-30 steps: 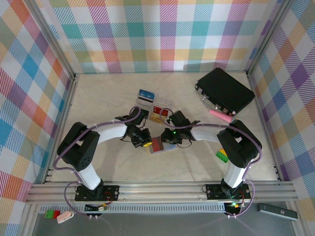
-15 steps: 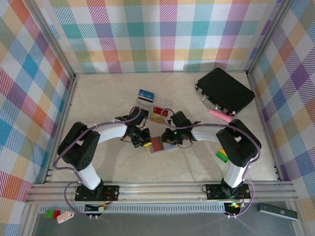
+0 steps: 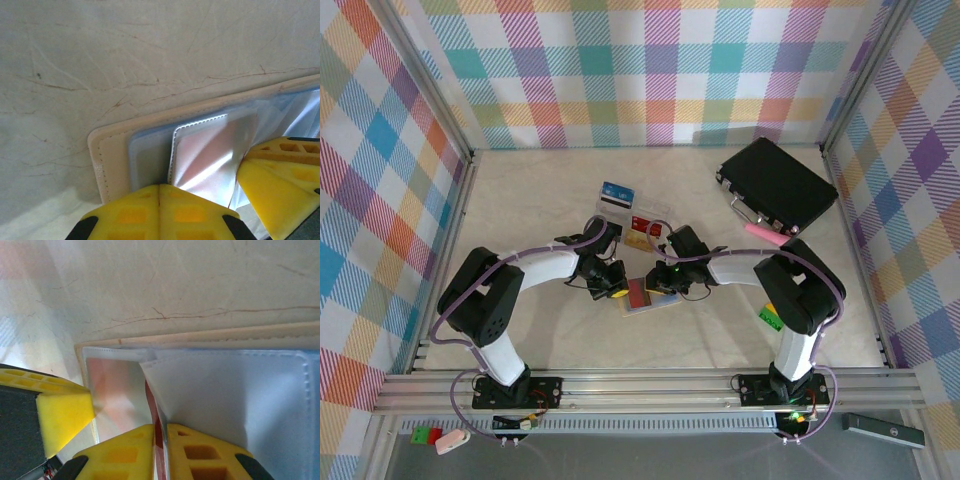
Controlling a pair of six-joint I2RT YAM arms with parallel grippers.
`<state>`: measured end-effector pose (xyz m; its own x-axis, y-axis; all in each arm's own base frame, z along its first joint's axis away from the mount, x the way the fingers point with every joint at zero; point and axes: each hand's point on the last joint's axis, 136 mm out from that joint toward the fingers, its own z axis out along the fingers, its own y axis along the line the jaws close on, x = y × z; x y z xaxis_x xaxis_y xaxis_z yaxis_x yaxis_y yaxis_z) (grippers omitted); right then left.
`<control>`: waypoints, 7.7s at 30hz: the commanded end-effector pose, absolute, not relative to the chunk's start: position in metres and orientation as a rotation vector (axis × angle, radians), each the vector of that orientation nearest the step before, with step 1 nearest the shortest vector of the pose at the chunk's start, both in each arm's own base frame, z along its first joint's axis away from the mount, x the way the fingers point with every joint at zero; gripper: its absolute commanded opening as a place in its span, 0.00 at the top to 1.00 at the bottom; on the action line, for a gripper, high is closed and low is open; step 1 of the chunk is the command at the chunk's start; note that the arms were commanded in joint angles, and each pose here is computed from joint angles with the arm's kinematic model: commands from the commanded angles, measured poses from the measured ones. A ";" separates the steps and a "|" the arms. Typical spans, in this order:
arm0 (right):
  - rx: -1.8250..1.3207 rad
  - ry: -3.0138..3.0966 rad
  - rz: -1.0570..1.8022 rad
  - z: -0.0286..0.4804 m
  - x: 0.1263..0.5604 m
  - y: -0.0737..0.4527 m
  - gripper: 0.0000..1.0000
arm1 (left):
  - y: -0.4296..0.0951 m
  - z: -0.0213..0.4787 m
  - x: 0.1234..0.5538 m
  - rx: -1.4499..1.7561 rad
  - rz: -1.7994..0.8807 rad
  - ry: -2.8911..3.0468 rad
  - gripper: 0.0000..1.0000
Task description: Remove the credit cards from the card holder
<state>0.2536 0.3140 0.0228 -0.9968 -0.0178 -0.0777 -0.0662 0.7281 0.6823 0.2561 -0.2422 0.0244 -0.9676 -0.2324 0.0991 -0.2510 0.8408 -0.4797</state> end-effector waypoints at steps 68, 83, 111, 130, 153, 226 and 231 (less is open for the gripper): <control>-0.246 2.746 1.263 0.051 0.242 0.312 0.97 | -0.237 0.019 0.252 0.298 0.612 -2.994 0.92; -0.223 2.858 1.237 0.032 0.246 0.319 0.97 | -0.238 0.024 0.254 0.295 0.627 -3.006 0.79; -0.080 2.843 1.236 0.048 0.238 0.306 0.94 | -0.240 0.052 0.260 0.296 0.706 -3.053 0.78; 0.221 2.948 1.259 0.024 0.227 0.318 0.86 | -0.225 0.015 0.232 0.464 0.621 -2.974 0.87; 0.138 2.960 1.223 0.010 0.226 0.321 0.88 | -0.214 0.000 0.223 0.521 0.509 -2.940 0.90; 0.087 2.853 1.314 0.058 0.213 0.295 0.91 | -0.276 0.036 0.241 0.232 0.769 -2.955 0.87; 0.089 2.813 1.356 0.062 0.219 0.300 0.82 | -0.270 0.022 0.237 0.256 0.701 -2.951 0.90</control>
